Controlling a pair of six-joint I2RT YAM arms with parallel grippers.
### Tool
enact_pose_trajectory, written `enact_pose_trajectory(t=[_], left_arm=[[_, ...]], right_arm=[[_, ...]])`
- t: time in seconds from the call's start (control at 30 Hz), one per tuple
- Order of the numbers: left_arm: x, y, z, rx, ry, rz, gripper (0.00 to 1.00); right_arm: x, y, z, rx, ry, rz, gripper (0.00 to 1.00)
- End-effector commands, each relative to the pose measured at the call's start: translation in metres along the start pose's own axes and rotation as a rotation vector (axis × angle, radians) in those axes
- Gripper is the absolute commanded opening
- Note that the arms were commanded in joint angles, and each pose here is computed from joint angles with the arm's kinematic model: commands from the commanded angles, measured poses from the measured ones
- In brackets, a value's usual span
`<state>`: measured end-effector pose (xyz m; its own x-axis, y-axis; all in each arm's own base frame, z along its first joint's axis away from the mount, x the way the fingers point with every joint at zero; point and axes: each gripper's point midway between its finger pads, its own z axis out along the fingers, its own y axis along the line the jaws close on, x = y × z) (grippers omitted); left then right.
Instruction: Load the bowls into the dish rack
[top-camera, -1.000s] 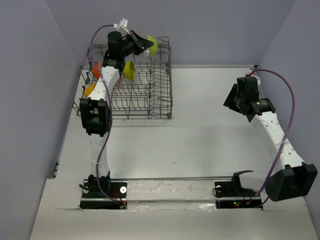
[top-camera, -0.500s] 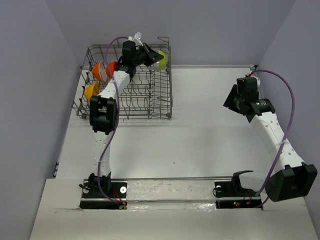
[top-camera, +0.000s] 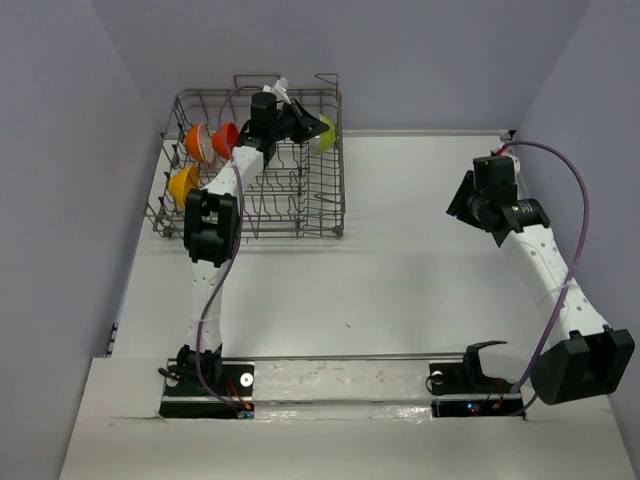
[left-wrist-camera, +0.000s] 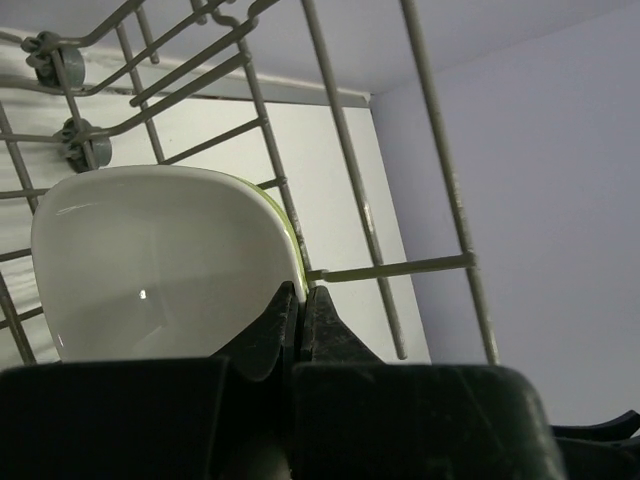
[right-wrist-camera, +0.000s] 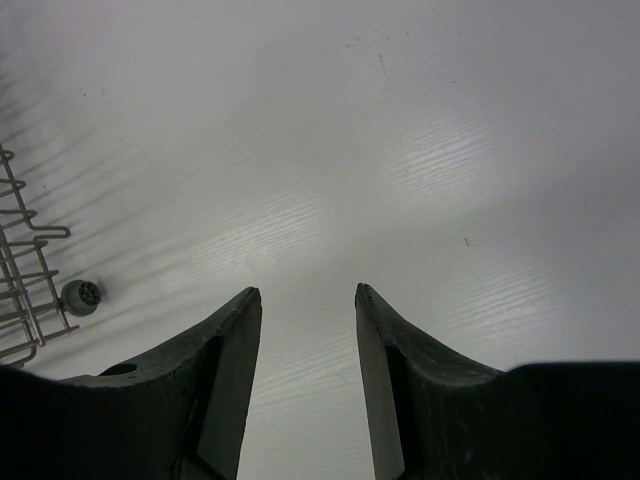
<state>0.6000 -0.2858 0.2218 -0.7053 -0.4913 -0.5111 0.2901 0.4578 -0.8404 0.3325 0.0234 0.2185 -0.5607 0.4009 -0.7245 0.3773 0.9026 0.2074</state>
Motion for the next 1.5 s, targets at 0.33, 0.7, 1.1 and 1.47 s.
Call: enact_pose_trajectory(t=[0.33, 0.7, 1.1, 1.47], left_arm=[[0.027, 0.001, 0.007, 0.033, 0.059, 0.013, 0.00], [0.027, 0.013, -0.001, -0.010, 0.035, -0.003, 0.02], [0.019, 0.020, -0.016, -0.054, 0.005, 0.004, 0.04], [0.008, 0.025, -0.032, -0.074, -0.033, -0.009, 0.09]], right_arm=[[-0.007, 0.001, -0.004, -0.027, -0.046, 0.016, 0.49], [-0.005, -0.001, -0.003, -0.020, -0.047, 0.012, 0.49], [-0.004, -0.001, -0.002, -0.023, -0.045, 0.009, 0.49], [-0.005, -0.001, -0.002, -0.023, -0.049, 0.007, 0.49]])
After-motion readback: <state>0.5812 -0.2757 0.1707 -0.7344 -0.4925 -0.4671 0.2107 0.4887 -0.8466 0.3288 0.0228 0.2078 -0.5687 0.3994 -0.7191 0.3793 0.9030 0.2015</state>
